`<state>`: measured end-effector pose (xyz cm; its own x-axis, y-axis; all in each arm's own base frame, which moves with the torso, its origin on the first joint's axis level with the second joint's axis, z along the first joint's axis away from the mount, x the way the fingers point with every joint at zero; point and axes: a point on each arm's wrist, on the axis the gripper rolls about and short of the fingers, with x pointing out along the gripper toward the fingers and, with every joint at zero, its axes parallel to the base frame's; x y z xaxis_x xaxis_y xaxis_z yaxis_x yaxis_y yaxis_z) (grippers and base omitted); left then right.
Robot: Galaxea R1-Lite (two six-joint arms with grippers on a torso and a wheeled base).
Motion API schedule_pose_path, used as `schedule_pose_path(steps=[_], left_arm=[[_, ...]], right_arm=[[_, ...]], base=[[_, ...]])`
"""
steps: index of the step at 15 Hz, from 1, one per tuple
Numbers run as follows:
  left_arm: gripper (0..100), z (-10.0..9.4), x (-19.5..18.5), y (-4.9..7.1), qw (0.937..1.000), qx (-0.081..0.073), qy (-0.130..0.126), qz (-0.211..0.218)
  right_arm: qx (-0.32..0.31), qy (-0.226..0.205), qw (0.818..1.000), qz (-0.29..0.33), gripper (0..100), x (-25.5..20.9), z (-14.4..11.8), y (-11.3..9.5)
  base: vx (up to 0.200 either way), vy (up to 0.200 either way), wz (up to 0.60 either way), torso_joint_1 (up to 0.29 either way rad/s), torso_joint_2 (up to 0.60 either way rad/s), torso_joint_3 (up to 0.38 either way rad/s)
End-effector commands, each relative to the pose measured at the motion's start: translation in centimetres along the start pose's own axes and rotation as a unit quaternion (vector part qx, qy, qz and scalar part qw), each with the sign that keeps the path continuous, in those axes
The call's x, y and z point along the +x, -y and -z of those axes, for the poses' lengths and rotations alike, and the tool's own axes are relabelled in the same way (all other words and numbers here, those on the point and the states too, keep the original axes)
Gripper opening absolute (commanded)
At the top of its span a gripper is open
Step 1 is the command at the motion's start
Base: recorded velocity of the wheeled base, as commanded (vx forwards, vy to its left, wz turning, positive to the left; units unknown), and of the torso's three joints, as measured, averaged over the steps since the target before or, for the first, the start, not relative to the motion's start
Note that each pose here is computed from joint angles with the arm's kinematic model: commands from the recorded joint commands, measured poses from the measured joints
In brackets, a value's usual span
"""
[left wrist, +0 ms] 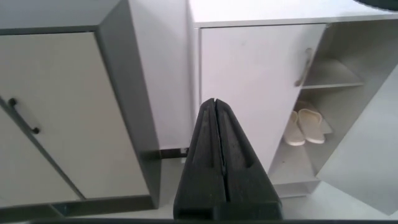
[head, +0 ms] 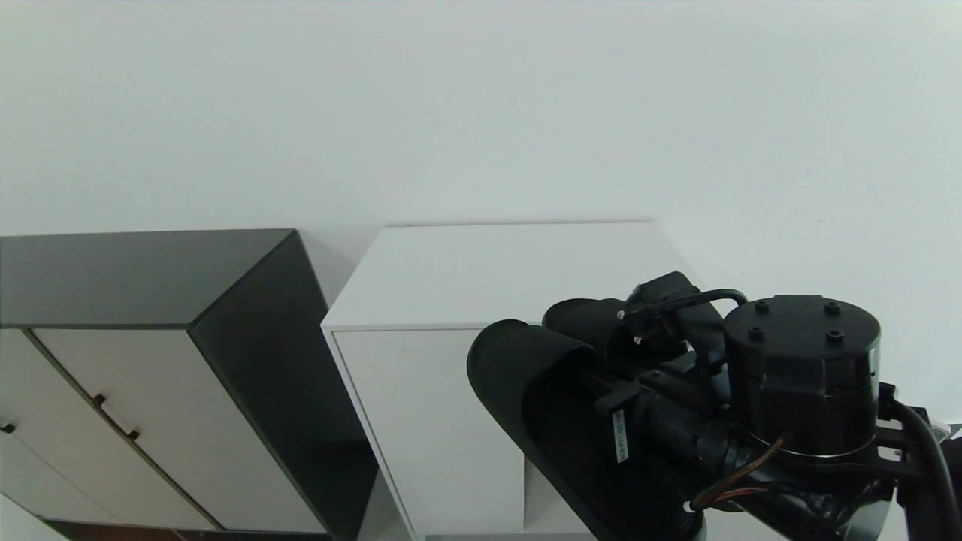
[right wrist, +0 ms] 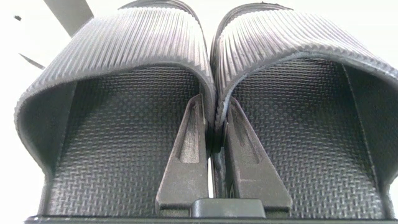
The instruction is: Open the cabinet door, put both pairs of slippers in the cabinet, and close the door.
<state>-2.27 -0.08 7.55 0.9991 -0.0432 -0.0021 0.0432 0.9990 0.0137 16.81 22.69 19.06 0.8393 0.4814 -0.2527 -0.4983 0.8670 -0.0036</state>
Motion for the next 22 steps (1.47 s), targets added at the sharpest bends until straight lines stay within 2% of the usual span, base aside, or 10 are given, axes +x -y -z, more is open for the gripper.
schedule_pose_path(steps=[1,19,22], left_arm=[[0,0.0,0.0,0.0,1.0000,0.000,0.000,0.000],[0,0.0,0.0,0.0,1.0000,0.000,0.000,0.000],[0,0.0,0.0,0.0,1.0000,0.000,0.000,0.000]], right_arm=[[-0.001,-0.002,1.000,-0.002,0,0.0,0.1,0.0],[-0.020,-0.010,1.000,0.006,0,0.3,1.0,0.9],[-0.021,-0.012,1.000,0.006,0,0.4,1.1,0.9]], base=[[0.000,0.000,0.00,0.000,0.00,0.000],[0.000,0.000,0.00,0.000,0.00,0.000],[0.000,0.000,0.00,-0.162,0.38,0.217]])
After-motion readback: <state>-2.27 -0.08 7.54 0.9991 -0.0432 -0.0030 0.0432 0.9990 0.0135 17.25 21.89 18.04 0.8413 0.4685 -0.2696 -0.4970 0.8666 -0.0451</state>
